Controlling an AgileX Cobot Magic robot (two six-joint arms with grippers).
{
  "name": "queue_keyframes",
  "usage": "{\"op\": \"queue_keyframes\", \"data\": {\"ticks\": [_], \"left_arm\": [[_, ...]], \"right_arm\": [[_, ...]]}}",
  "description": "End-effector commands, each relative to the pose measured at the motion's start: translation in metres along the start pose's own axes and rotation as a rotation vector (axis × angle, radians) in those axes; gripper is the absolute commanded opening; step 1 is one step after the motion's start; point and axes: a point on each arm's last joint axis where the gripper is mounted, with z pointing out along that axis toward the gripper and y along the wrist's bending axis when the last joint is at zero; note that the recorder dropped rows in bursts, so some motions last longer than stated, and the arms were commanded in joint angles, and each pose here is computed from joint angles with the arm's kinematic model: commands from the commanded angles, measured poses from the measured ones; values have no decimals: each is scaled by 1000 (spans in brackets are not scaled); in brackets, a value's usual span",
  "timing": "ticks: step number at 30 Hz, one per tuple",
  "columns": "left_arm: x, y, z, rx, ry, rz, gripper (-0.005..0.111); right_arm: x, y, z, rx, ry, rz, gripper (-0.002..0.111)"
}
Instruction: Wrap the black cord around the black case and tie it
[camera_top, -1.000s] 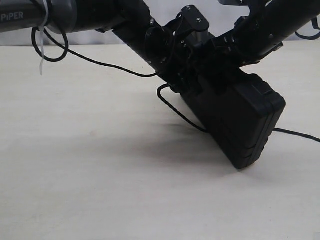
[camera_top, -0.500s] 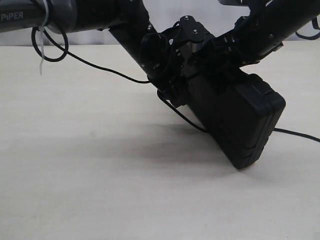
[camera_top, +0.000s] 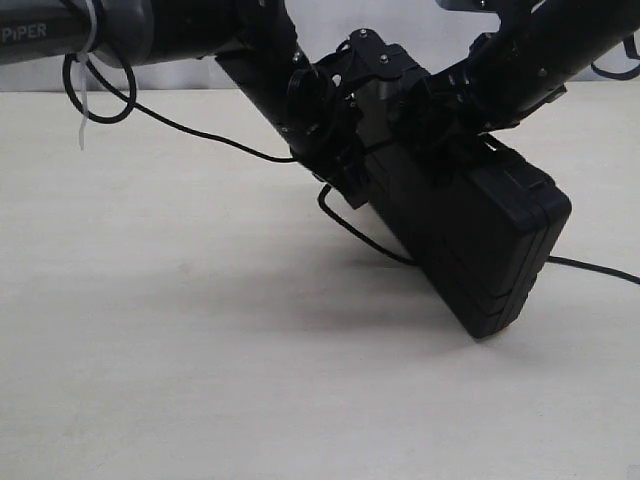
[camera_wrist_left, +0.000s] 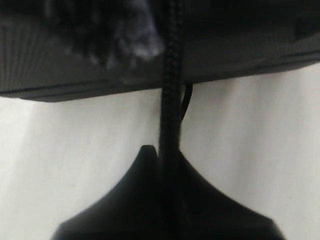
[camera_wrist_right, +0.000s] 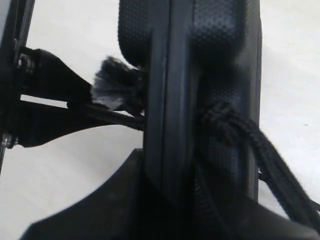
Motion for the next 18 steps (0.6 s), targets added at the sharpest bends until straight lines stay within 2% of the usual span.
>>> {"op": "queue_keyframes", "data": {"ticks": [1, 6, 8, 9, 11, 18], "left_arm": [[-14, -3, -5, 24, -139, -7, 0], [-8, -6, -4, 59, -77, 26, 0], [-7, -7, -4, 60, -68, 32, 3], [-8, -6, -4, 53, -80, 26, 9], [-11, -6, -4, 52, -107, 7, 14], [-12, -5, -4, 44, -118, 1, 16]], "right_arm": [[10, -4, 9, 5, 91, -12, 4], [9, -4, 9, 6, 88, -12, 7], [9, -4, 9, 8, 84, -12, 19], [9, -4, 9, 7, 86, -12, 28], [9, -4, 9, 7, 86, -12, 35], [9, -3, 6, 8, 79, -14, 45]]}}
